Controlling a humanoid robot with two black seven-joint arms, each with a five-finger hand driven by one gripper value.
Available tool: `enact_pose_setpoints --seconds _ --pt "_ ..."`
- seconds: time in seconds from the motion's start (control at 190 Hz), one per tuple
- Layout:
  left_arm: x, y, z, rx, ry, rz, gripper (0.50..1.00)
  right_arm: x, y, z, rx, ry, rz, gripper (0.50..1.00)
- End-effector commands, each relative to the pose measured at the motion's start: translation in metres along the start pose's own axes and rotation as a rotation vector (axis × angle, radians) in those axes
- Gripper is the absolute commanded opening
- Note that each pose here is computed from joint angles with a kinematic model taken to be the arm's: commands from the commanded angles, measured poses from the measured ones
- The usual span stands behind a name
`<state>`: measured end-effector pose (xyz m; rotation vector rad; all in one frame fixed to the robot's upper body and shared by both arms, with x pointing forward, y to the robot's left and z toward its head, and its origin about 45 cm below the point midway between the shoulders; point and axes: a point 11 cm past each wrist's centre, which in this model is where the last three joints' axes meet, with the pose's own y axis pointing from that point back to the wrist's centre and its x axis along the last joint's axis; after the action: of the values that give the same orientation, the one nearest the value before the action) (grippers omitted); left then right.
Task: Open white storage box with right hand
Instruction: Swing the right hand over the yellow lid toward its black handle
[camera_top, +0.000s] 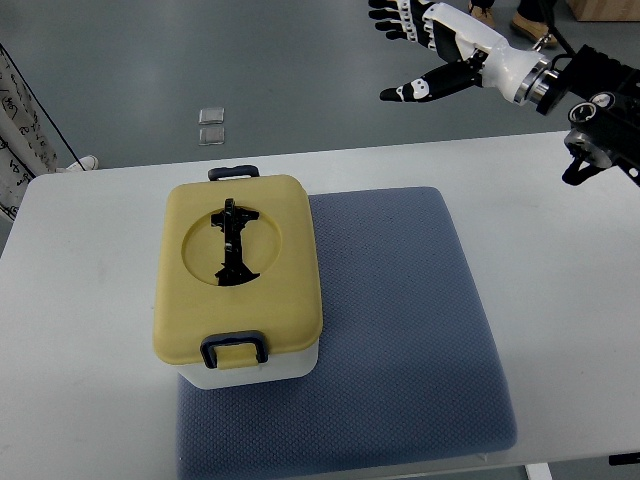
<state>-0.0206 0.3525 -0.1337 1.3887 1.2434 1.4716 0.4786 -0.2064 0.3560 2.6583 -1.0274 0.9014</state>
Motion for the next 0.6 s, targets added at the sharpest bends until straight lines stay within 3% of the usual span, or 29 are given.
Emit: enact_pose_setpoints --seconds 0.0,0.311,0.595 --pt "0.000 0.000 0.000 -0.001 -0.001 0.000 1.000 -0.010 -0.021 -0.037 0.032 0.169 -0.165 0.930" --pt "0.000 0.000 0.000 0.001 -0.001 0.001 1.000 -0.068 -0.080 -0.126 0.147 0.540 -0.573 0.928" --pt "0.000 0.000 0.000 -0.001 -0.001 -0.001 1.000 -0.133 -0.095 -0.149 0.193 0.775 -0.845 0.924"
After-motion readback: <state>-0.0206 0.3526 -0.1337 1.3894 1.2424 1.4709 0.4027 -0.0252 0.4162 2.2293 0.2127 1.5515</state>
